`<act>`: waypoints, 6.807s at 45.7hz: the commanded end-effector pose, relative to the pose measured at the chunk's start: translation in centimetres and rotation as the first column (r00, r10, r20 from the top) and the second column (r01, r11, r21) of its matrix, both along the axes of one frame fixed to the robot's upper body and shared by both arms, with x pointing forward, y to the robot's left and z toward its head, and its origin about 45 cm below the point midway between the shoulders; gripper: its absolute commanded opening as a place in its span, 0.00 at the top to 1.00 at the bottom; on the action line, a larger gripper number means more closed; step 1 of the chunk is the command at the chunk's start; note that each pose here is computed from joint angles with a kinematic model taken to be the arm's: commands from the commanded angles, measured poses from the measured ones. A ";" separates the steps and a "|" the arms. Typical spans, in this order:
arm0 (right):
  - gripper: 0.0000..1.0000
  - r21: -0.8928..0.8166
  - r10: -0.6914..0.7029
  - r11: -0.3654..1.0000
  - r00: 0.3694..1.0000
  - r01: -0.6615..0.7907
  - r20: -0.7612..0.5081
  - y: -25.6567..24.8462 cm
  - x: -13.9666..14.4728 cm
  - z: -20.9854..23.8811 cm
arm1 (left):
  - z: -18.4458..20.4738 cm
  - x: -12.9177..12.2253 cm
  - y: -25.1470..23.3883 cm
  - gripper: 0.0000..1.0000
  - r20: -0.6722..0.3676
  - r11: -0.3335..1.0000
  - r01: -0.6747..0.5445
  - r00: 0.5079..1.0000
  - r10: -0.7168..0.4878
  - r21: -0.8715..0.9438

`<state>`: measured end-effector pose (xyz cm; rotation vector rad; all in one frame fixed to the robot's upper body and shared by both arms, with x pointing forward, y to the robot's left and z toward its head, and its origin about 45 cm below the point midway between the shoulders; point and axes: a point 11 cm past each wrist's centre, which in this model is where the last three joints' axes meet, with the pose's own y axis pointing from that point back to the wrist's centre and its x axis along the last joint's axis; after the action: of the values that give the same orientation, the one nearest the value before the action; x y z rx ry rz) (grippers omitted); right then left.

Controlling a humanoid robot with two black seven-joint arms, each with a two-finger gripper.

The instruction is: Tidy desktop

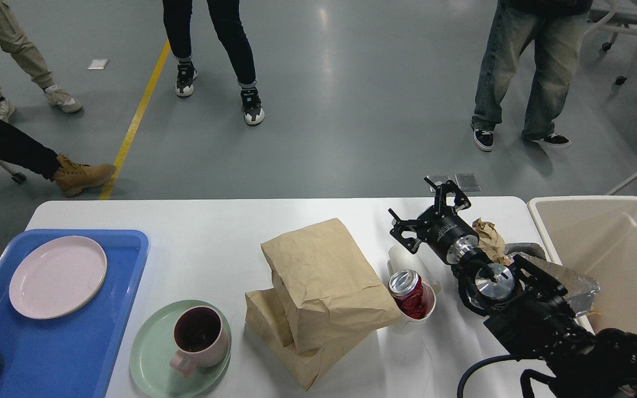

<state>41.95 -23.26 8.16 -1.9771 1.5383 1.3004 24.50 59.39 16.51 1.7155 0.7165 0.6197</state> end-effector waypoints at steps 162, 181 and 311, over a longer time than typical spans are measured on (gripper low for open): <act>0.00 0.000 -0.001 1.000 1.000 0.001 0.000 0.0 0.0 0.0 | 16.5 8.9 -28.7 0.13 0.071 0.642 0.725 0.675 -0.735 -0.248; 0.00 0.001 0.000 1.000 1.000 0.000 0.000 0.0 0.0 0.0 | 7.6 8.3 -29.4 0.13 0.004 0.556 0.807 0.568 -0.823 -0.199; 0.00 -0.001 0.000 1.000 1.000 0.000 0.000 0.0 0.0 0.0 | 4.1 8.3 -30.2 1.00 0.008 0.666 0.680 0.702 -0.713 -0.307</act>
<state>41.94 -23.23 8.15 -1.9774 1.5377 1.3009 31.96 28.64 17.59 1.6031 0.1336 -0.1210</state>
